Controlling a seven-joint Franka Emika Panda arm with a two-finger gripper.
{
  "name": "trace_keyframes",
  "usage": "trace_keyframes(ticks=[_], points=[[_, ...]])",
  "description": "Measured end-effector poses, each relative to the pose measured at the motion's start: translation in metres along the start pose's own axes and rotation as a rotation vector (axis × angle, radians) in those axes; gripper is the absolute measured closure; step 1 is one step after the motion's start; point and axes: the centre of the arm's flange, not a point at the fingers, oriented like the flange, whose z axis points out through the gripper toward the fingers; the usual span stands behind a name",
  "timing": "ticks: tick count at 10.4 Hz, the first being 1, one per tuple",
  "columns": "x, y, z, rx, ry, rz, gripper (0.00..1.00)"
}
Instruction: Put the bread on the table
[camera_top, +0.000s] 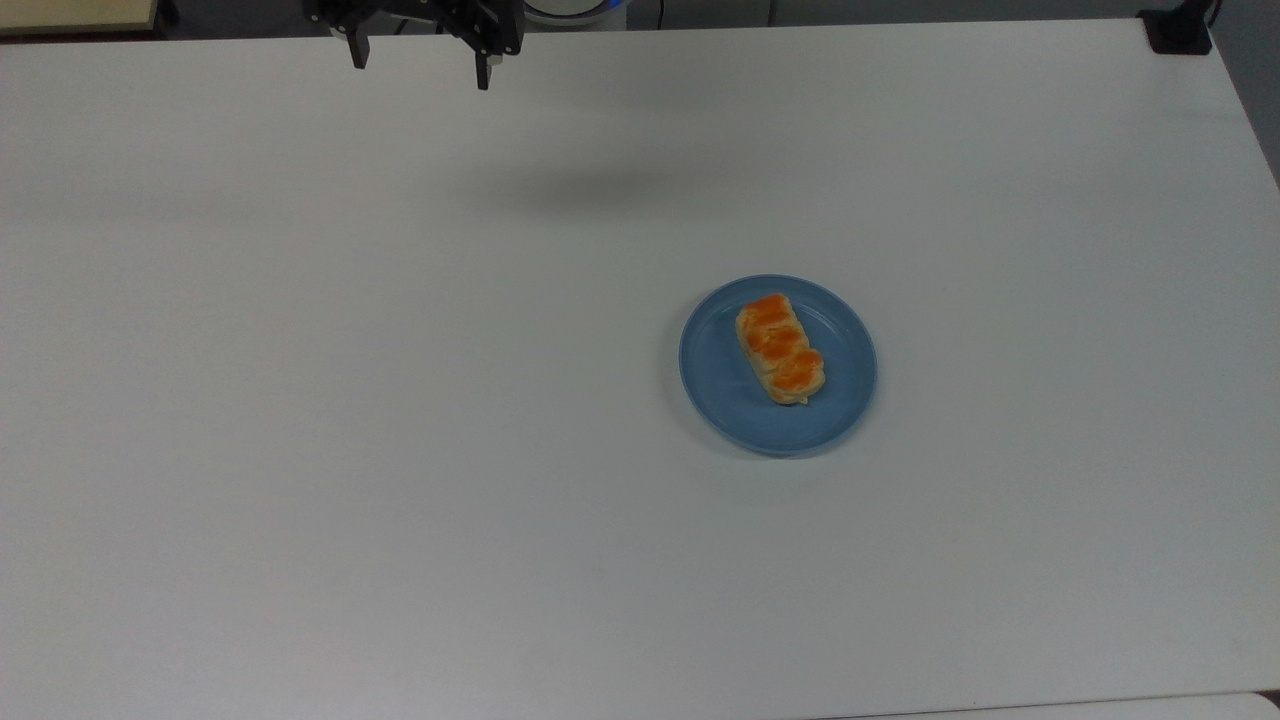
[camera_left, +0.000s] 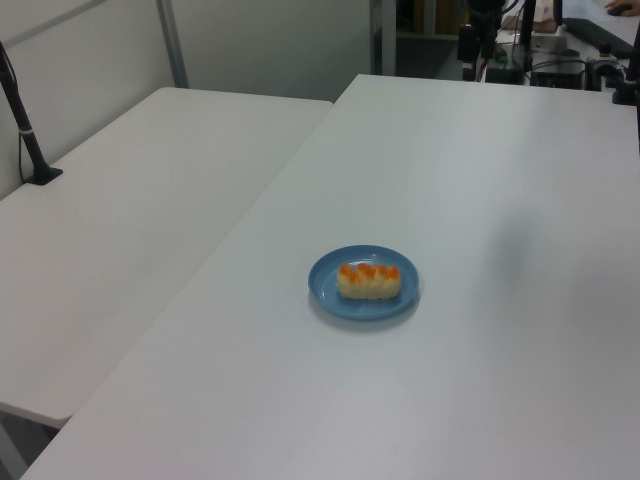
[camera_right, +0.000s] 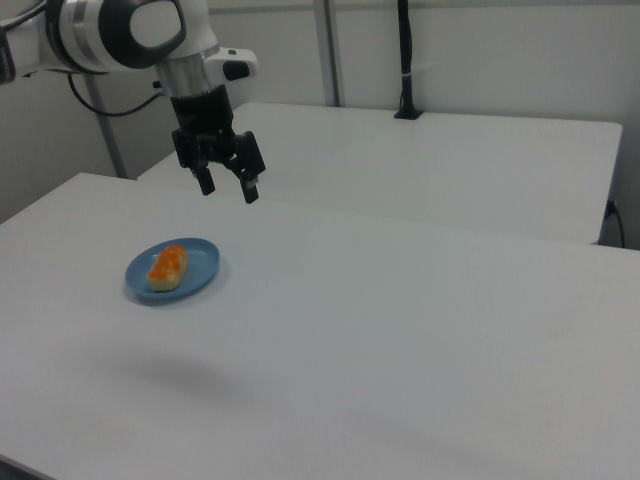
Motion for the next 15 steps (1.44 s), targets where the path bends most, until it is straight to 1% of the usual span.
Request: trace_keyframes(ticks=[11,12,15], points=[[0.0,-0.001,0.0,0.011,-0.001,-0.012,0.0],[0.0,-0.005,0.001,0.021,-0.002,-0.02,0.0],[0.002,-0.04,0.008,0.107,-0.024,-0.06,0.0]])
